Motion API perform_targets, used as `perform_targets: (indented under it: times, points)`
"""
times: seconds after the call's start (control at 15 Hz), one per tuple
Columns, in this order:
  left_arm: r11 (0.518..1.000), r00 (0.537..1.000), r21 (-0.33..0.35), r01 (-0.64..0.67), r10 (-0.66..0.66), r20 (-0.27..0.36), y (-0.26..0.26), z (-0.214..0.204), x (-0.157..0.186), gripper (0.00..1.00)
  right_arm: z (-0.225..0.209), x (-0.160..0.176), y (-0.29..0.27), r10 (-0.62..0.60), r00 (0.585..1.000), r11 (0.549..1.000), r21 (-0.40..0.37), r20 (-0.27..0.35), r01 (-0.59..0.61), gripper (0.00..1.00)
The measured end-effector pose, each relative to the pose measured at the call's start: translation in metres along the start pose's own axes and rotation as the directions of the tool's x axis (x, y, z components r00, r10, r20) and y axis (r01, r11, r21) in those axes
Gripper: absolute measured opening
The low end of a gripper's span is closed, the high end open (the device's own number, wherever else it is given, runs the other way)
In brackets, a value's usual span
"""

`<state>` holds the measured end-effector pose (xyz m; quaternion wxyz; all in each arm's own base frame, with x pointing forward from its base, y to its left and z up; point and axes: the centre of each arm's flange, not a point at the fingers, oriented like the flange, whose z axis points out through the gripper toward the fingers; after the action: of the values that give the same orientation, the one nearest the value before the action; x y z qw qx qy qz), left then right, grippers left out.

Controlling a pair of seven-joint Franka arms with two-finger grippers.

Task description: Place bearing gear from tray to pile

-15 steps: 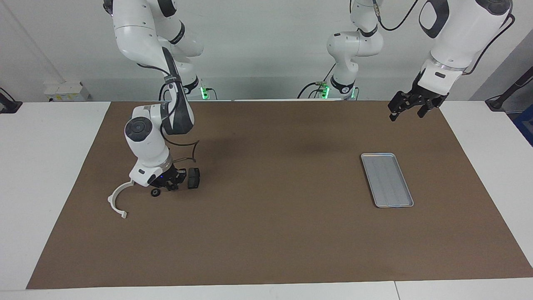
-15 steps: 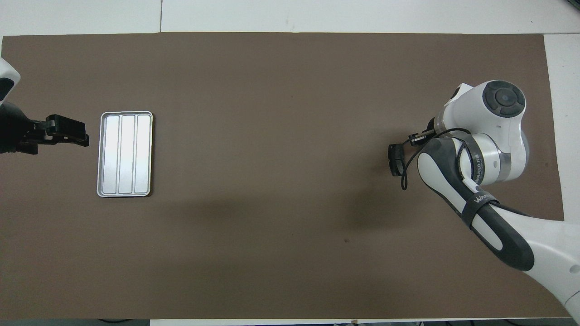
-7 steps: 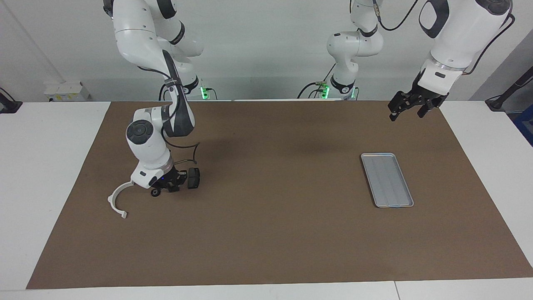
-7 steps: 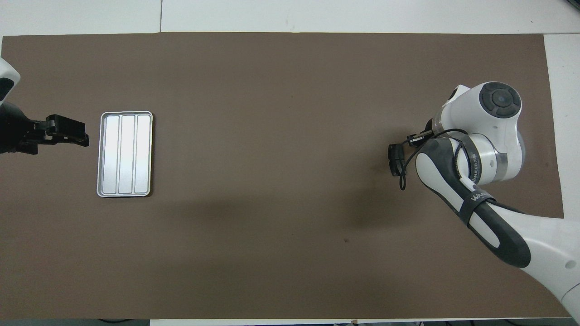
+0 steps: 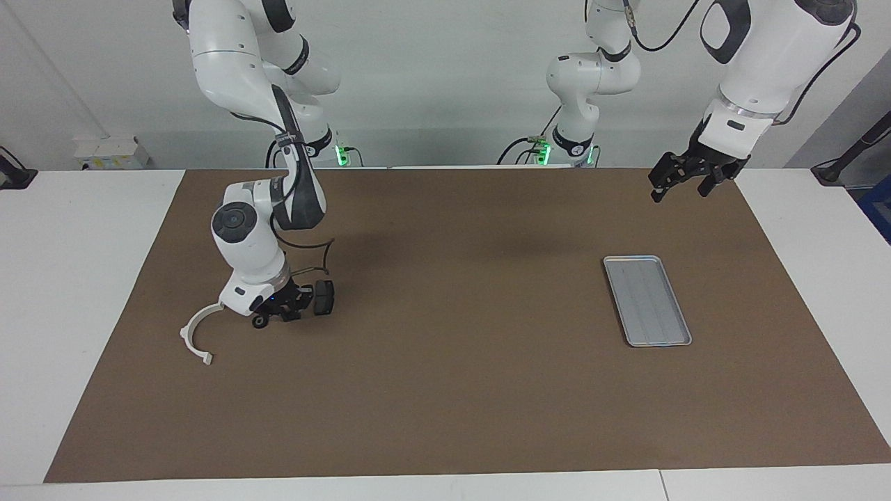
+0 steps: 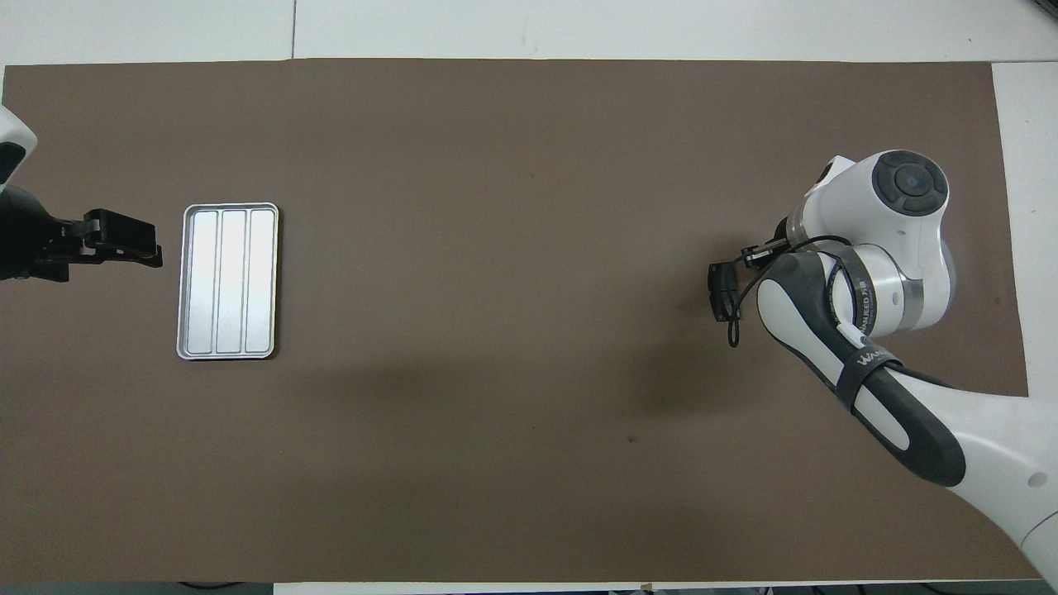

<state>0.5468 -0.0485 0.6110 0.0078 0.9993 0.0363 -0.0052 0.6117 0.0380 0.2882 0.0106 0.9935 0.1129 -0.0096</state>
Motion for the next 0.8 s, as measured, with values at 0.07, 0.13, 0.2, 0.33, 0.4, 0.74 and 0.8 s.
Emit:
perform_targets:
  times: [0.07,0.13,0.2,0.33,0.4,0.74,0.8]
  points:
    - [1.0,1.0,0.0,0.0,0.0,0.0,0.0,0.0,0.0,1.0,0.001,0.0,0.0,0.0,1.0,1.0,0.0,0.001,0.0,0.24]
    - [1.0,1.0,0.0,0.0,0.0,0.0,0.0,0.0,0.0,1.0,0.001,0.0,0.0,0.0,1.0,1.0,0.0,0.001,0.0,0.3]
    - [1.0,1.0,0.0,0.0,0.0,0.0,0.0,0.0,0.0,1.0,0.001,0.0,0.0,0.0,1.0,1.0,0.0,0.001,0.0,0.38]
    - [1.0,1.0,0.0,0.0,0.0,0.0,0.0,0.0,0.0,1.0,-0.002,0.001,0.0,0.001,1.0,1.0,0.0,0.005,-0.001,0.6]
    - [1.0,1.0,0.0,0.0,0.0,0.0,0.0,0.0,0.0,1.0,-0.009,0.002,0.001,0.001,1.0,1.0,-0.001,0.02,-0.001,0.7]
    - [1.0,1.0,0.0,0.0,0.0,0.0,0.0,0.0,0.0,1.0,-0.119,0.013,0.006,0.023,1.0,0.999,-0.032,0.02,-0.022,1.0]
    - [1.0,1.0,0.0,0.0,0.0,0.0,0.0,0.0,0.0,1.0,-0.144,0.01,0.006,0.026,1.0,0.999,-0.041,0.004,-0.026,1.0]
